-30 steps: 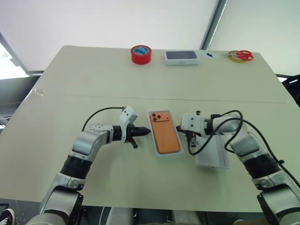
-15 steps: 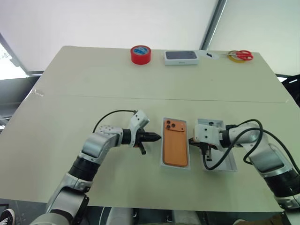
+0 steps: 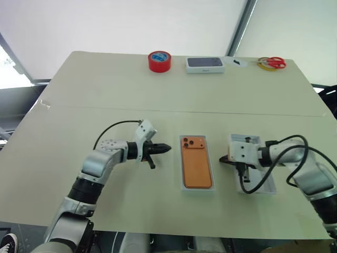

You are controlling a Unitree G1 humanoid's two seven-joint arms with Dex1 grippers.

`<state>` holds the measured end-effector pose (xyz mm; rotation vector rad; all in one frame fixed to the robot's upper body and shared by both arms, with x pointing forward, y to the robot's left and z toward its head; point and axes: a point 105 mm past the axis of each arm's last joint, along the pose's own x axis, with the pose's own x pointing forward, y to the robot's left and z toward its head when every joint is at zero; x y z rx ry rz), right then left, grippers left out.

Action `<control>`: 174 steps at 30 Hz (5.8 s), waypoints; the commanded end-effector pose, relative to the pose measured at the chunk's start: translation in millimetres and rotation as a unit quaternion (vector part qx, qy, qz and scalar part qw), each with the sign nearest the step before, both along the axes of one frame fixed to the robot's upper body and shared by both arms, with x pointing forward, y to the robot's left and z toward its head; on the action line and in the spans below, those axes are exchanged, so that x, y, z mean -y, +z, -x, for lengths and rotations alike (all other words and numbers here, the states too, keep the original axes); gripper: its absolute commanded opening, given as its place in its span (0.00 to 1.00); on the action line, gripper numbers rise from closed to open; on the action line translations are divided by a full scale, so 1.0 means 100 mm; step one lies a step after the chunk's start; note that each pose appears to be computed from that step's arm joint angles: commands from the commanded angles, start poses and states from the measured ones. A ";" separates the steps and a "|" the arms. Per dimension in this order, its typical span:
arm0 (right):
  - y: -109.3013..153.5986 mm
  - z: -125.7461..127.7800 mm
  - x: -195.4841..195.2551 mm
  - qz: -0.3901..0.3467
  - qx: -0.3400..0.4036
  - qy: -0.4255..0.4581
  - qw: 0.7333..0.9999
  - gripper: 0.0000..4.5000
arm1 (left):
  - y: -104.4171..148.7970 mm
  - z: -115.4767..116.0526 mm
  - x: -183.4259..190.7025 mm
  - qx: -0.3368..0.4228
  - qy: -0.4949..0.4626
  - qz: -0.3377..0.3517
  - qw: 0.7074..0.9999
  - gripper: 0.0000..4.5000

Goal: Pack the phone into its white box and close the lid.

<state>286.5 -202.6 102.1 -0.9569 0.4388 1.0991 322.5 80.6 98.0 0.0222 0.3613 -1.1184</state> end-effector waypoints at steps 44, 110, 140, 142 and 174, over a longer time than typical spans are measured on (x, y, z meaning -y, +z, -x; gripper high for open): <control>0.19 0.16 0.04 -0.209 -0.153 -0.474 0.842 0.54 | 0.61 0.68 -0.74 0.201 -0.040 0.065 0.977 0.76; 0.53 0.40 -1.61 -0.522 -0.554 -0.155 0.630 0.00 | 0.50 0.66 -0.56 0.148 0.024 0.112 0.982 0.01; 0.44 0.19 -1.52 -0.568 -0.535 -0.240 0.578 0.00 | 0.30 0.61 -0.24 0.105 0.006 0.147 0.984 0.01; 0.42 0.18 -1.48 -0.567 -0.531 -0.248 0.578 0.00 | 0.28 0.58 -0.18 0.104 0.004 0.151 0.983 0.01; 0.36 -0.25 -0.35 -0.474 -0.148 -0.258 0.829 0.40 | 0.16 0.31 -0.29 0.106 0.022 0.114 0.988 0.00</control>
